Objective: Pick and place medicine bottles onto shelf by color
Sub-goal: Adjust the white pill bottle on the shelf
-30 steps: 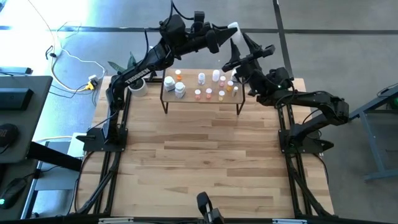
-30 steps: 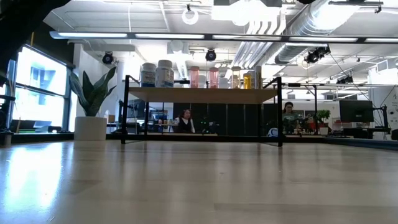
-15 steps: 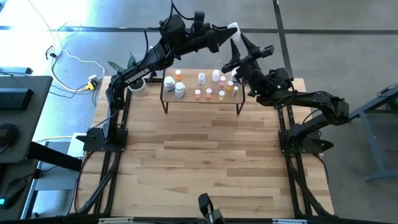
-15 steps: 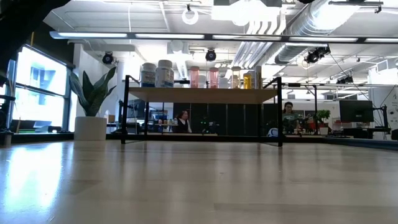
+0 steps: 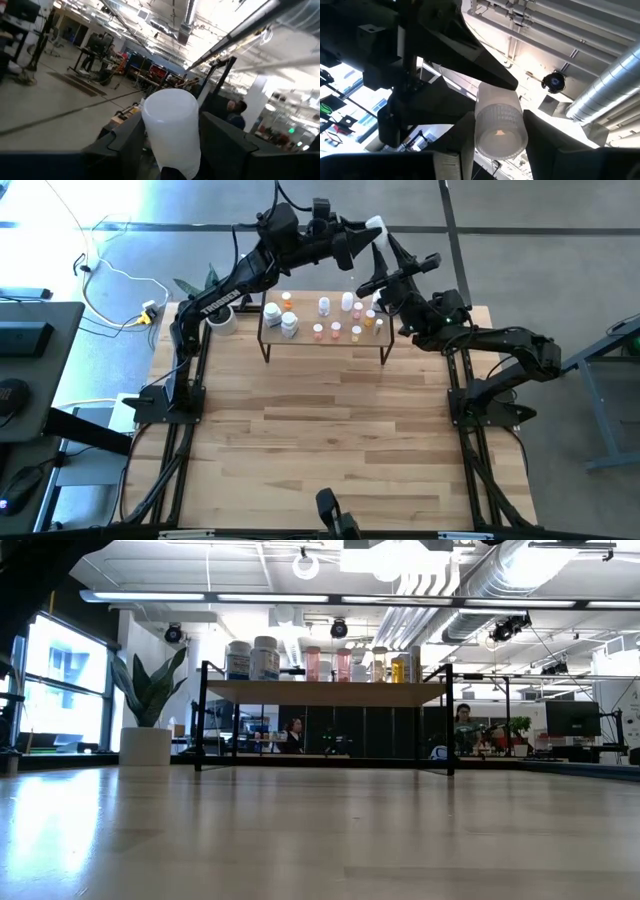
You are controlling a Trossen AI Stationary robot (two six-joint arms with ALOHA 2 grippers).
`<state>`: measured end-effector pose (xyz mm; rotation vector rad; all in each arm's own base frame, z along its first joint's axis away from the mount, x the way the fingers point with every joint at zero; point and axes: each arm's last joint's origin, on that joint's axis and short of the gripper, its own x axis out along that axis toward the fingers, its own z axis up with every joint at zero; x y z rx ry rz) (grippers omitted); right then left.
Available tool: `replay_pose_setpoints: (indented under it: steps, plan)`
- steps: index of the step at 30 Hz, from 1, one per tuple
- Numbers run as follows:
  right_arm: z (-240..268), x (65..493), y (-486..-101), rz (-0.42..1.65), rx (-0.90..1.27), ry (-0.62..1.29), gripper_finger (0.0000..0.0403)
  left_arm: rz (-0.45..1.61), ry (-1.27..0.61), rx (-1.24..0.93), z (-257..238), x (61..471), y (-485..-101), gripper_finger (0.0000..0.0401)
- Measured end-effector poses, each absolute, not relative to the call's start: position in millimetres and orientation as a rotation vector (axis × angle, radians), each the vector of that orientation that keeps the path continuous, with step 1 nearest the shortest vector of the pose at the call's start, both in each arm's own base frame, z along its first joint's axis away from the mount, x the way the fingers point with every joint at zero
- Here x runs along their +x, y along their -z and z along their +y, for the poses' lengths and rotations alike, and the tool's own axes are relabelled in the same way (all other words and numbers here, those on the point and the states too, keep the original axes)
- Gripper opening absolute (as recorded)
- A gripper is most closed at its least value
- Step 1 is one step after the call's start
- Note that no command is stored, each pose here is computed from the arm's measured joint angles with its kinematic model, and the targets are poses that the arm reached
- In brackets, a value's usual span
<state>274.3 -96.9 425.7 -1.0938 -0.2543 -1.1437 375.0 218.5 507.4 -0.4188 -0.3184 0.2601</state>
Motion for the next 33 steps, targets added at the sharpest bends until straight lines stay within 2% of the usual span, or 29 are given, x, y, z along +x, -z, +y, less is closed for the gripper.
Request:
replay_pose_setpoints:
  steps: [9,22,33]
  plan:
    - [-99,273,-424,-0.193,-1.037,1.213,0.0117,-0.265,-0.31,-0.303,226,372,-504,0.0225]
    - [-103,271,-422,-0.114,-0.98,1.285,0.0117,-0.057,-0.374,-0.222,247,348,-493,0.0229]
    - [-108,290,-396,0.117,-0.959,1.064,0.0125,0.239,-0.484,-0.101,245,309,-489,0.0229]
